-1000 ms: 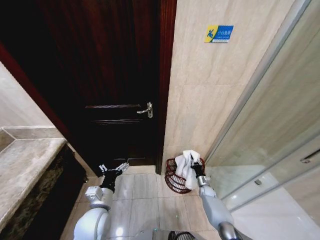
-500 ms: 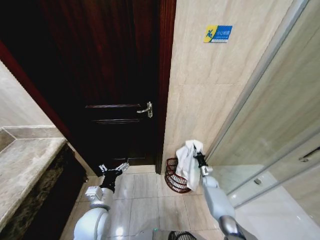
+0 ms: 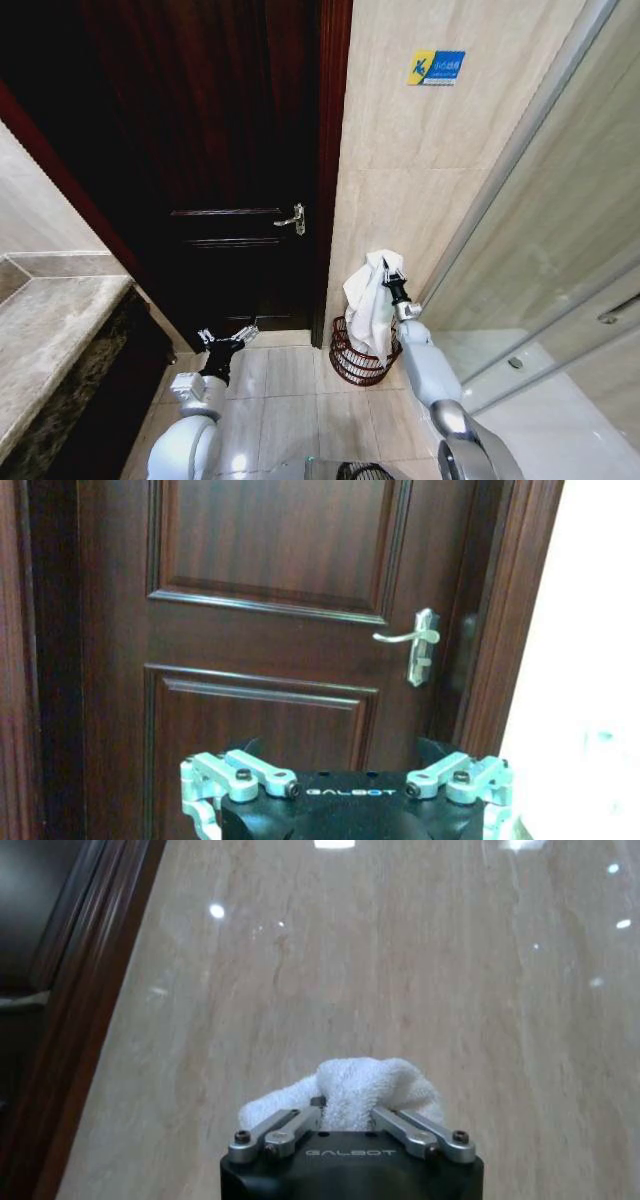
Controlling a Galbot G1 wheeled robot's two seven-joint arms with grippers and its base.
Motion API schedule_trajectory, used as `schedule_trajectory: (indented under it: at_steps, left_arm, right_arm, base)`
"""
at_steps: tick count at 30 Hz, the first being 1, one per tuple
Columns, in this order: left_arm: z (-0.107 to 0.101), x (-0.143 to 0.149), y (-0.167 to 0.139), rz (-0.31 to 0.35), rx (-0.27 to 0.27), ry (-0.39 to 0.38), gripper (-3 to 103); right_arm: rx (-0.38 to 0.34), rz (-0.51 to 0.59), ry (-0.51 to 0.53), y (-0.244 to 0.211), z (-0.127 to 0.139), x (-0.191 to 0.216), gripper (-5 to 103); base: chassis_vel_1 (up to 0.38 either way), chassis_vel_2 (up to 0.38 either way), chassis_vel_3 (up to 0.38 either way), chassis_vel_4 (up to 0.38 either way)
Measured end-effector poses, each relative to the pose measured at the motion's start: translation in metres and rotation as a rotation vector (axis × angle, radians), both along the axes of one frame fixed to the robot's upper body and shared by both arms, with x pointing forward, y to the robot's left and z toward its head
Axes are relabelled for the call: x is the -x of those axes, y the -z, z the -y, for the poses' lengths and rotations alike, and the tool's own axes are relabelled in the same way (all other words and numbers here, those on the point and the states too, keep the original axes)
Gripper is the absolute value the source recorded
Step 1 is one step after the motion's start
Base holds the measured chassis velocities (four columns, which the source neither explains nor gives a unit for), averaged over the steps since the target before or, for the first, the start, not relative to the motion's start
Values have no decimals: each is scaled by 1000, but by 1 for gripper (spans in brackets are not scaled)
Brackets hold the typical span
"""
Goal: Discard the used towel into the hamper.
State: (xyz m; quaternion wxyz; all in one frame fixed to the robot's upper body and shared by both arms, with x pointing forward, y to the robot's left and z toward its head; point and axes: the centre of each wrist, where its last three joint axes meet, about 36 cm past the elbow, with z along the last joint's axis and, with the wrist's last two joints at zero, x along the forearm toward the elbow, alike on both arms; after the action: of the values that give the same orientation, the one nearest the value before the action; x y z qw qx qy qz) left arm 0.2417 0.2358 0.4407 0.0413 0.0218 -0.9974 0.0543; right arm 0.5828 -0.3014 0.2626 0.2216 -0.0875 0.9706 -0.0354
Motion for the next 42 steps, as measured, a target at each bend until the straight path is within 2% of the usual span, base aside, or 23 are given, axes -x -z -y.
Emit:
schedule_trajectory:
  at_steps: [5,10,14,22,26,29,42]
  left_arm:
    - [0,0,0,0,0,0,100]
    - [0,0,0,0,0,0,100]
    - [0,0,0,0,0,0,100]
    - [0,0,0,0,0,0,100]
    - [0,0,0,0,0,0,100]
    - [0,0,0,0,0,0,100]
    - [0,0,0,0,0,0,100]
  right_arm:
    - [1,13,-2,-3,5,-4,8]
    - [-4,-24,-3,13,5,4,8]
    - [-30,-135,7,61,2,45,8]
    - [-39,-259,51,105,10,96,8]
    - [-44,-290,74,115,12,107,8]
    - [-30,-379,115,132,11,131,8]
    - [-52,-403,91,145,2,157,8]
  base:
    - [0,0,0,0]
    - [0,0,0,0]
    - [0,0,0,0]
    - [0,0,0,0]
    - [0,0,0,0]
    - [0,0,0,0]
    - [-4,9,7,-6]
